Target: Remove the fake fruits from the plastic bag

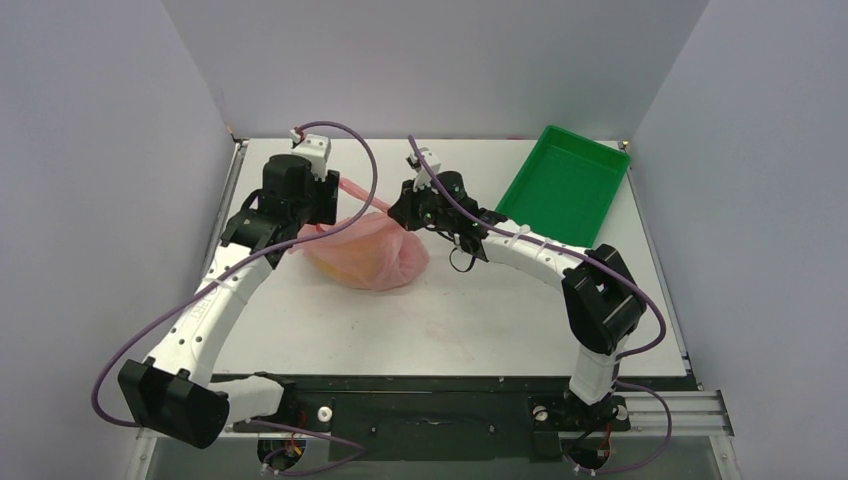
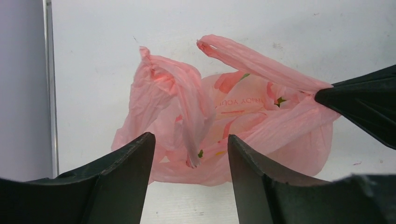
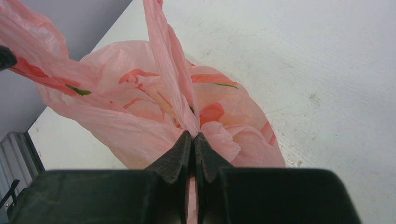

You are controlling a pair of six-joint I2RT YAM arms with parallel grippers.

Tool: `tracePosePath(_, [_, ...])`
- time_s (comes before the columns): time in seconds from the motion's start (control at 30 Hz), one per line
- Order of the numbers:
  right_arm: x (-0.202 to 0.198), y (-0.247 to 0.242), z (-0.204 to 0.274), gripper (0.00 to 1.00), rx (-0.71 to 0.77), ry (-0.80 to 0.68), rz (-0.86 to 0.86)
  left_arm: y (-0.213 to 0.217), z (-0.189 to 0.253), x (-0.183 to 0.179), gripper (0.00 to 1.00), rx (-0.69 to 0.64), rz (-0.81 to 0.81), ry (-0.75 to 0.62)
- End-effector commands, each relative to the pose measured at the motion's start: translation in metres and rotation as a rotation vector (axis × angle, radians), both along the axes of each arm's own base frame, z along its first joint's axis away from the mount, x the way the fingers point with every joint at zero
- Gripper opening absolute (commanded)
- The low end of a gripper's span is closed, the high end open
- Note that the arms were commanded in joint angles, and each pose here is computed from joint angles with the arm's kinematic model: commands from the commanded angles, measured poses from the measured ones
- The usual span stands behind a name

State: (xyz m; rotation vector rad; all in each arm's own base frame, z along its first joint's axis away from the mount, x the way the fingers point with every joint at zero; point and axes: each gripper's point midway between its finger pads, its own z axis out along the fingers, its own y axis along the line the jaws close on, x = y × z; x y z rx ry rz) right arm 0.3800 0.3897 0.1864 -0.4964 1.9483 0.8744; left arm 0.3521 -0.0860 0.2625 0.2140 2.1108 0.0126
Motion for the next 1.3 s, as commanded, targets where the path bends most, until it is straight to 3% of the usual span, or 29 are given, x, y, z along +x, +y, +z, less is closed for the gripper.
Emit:
tracePosePath(0.0, [0.004,0.006,0.044,0.0,0.063,-0.106,0.017,-0.006,0.034,0.026,0.46,-0.13,0.101,-0.115])
tracePosePath(0.03, [0.004,0.005,0.047,0.0,0.062,-0.112,0.018,-0.007,0.035,0.032,0.39,-0.141,0.122,-0.112])
tracePosePath(0.07, [0.003,0.005,0.046,0.0,0.054,-0.119,0.022,0.001,0.037,0.037,0.23,-0.168,0.181,-0.117])
tracePosePath(0.13, [0.001,0.004,0.05,0.0,0.037,-0.138,0.03,0.02,0.038,0.048,0.03,-0.22,0.298,-0.102])
tracePosePath(0.17, [0.002,0.002,0.053,0.0,0.032,-0.15,0.025,0.04,0.04,0.055,0.0,-0.238,0.365,-0.097])
tracePosePath(0.37, [0.004,-0.012,0.073,0.0,-0.014,-0.214,-0.01,0.116,0.062,0.065,0.0,-0.579,0.626,-0.186])
tracePosePath(0.5, [0.02,-0.01,0.091,0.0,-0.023,-0.235,-0.042,0.122,0.073,0.067,0.0,-0.784,0.608,-0.212])
tracePosePath(0.77, [0.062,0.024,0.169,0.0,0.025,-0.282,-0.032,0.109,0.084,0.064,0.0,-1.017,0.49,-0.222])
tracePosePath(0.9, [0.059,0.018,0.134,0.01,-0.038,-0.205,-0.057,0.1,0.078,0.052,0.0,-1.033,0.454,-0.215])
tracePosePath(0.93, [0.056,0.011,0.134,0.03,-0.042,-0.204,-0.082,0.099,0.076,0.046,0.0,-1.034,0.447,-0.223])
tracePosePath(1.03, [0.043,-0.006,0.078,0.08,-0.076,-0.093,-0.141,0.092,0.069,0.033,0.0,-1.029,0.417,-0.218])
tracePosePath(1.17, [0.025,-0.034,0.046,0.26,-0.111,-0.027,-0.226,0.079,0.044,0.008,0.0,-1.026,0.387,-0.178])
tracePosePath(1.27, [0.012,-0.039,0.054,0.43,-0.116,-0.047,-0.224,0.072,0.02,-0.013,0.0,-1.022,0.388,-0.146])
